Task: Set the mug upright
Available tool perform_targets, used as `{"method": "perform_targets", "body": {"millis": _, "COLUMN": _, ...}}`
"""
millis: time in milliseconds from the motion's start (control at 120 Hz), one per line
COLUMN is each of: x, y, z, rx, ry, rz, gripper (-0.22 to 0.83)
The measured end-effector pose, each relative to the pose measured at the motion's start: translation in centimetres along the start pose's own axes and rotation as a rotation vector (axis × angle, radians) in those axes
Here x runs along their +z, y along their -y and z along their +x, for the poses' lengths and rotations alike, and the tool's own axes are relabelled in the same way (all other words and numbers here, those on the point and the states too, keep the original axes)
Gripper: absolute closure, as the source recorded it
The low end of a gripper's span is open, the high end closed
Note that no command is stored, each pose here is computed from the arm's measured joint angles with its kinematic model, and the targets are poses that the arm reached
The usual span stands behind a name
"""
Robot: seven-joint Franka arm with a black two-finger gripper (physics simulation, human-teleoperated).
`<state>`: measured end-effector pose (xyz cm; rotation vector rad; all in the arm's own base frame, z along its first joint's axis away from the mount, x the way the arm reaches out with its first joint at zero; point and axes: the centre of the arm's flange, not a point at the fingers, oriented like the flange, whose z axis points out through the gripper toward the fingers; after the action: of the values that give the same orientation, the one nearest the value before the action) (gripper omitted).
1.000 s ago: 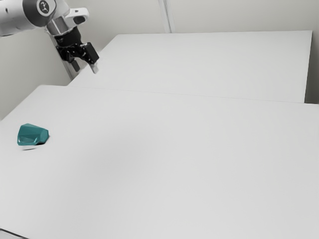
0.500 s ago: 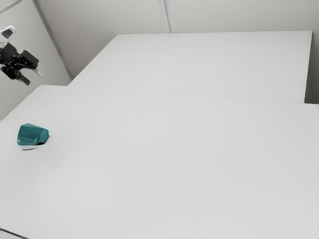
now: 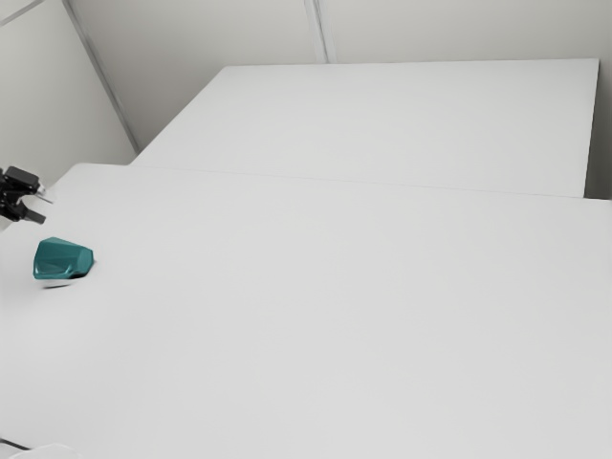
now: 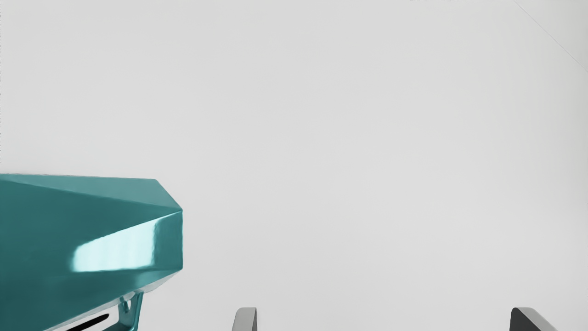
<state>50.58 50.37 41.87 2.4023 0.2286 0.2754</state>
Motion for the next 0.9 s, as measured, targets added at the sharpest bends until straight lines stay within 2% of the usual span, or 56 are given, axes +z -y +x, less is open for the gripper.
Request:
{"method": "perform_targets", "body": {"millis": 175, "x": -2.1, "y": 2.1, "z": -1.6, "rx": 0.035, "ry": -0.045, "rz": -0.012, "gripper": 0.00}}
{"method": "perform_targets", "body": {"millis": 300, "x": -4.1, "y": 3.2, "z": -1.8, "rx": 0.082, "ry": -0.081, "rz": 0.020, "gripper": 0.00}}
{"method": "perform_targets", "body": {"millis": 533, "x": -2.6, "y": 7.6, "z": -2.1, "rx": 0.103, "ry": -0.098, "rz": 0.031, "gripper": 0.00}}
{"method": "perform_targets", "body": {"millis": 900, "x": -2.8, "y": 9.6, "z": -2.8, "rx": 0.135, "ry": -0.128, "rz": 0.052, "gripper": 0.00}}
